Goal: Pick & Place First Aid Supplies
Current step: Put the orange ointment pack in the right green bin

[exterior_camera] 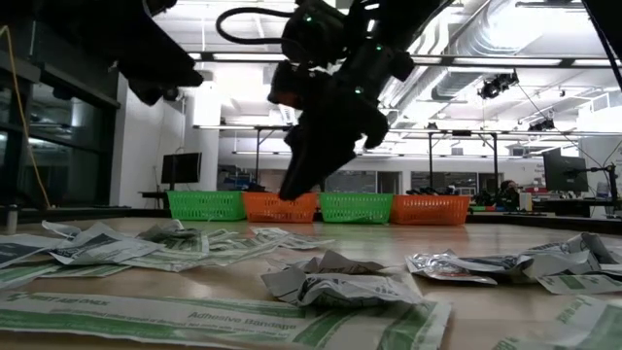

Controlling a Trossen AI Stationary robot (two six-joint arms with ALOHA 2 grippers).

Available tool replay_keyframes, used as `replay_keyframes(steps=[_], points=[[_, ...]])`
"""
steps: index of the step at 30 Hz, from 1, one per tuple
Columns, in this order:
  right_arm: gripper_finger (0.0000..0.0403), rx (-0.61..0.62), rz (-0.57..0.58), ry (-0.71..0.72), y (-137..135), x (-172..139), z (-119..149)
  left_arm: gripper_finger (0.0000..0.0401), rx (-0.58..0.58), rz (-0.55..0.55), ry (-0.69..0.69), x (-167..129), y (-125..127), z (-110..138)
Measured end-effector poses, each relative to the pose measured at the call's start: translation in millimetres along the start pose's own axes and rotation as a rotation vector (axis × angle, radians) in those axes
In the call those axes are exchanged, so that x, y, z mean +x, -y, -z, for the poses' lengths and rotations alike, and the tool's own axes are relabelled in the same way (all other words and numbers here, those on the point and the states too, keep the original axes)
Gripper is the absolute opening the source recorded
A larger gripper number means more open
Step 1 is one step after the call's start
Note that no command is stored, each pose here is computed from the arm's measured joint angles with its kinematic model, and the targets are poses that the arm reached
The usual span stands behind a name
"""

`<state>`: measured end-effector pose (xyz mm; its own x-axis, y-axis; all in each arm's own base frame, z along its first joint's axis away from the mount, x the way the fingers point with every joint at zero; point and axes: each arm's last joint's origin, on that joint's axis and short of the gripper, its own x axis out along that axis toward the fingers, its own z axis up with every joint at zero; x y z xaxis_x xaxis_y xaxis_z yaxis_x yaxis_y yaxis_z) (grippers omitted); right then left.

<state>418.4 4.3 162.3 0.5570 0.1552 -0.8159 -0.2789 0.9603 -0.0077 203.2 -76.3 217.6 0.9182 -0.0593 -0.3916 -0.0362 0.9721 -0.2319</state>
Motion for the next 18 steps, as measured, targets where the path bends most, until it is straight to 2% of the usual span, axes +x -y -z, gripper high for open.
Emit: replay_keyframes(steps=[9,18], points=[[0.0167,-0.029,-0.051,-0.007,0.6,16.6,-15.1,0.0112,0.016,-0.017,0.033,-9.0,-1.7,-5.5],[0.0167,-0.068,-0.104,-0.05,0.3,29.3,-8.5,0.0112,0.017,-0.015,0.037,-9.3,-1.5,-6.0]])
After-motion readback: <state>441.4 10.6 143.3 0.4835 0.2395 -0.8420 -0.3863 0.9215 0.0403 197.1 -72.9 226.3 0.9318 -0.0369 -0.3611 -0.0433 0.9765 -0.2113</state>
